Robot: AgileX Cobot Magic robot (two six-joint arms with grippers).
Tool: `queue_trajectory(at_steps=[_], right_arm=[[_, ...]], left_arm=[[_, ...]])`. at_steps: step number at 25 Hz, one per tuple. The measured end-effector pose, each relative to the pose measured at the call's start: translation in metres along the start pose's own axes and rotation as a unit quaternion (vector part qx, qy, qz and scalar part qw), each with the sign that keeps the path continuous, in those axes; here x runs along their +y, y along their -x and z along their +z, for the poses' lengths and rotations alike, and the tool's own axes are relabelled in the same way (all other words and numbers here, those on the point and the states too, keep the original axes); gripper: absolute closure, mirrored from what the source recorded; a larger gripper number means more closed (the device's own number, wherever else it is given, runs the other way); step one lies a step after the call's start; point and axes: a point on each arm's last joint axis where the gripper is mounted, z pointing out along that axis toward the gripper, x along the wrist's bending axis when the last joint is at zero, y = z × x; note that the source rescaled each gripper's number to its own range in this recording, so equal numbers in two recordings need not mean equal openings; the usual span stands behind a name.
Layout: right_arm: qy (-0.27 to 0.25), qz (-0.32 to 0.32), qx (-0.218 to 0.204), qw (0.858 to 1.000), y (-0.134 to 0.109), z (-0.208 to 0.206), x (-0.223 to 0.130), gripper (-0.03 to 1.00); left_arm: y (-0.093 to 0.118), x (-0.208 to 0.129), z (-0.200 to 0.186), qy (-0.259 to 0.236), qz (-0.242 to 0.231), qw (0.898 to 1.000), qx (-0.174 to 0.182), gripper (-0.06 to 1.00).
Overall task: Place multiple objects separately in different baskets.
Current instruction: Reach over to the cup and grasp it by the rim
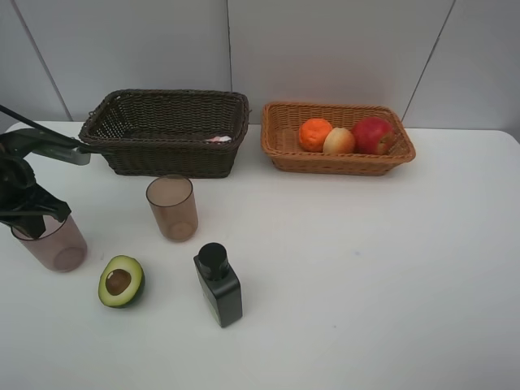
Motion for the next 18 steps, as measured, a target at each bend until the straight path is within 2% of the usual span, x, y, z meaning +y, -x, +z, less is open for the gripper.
queue_trajectory(at_steps=[18], right_arm=[[0.0, 0.0, 0.0, 1.0, 0.0, 0.0, 0.0, -0.03]], left_arm=[[0.0012, -0.0014, -0.0002, -0.008, -0.006, 1.0, -0.007, 0.93]])
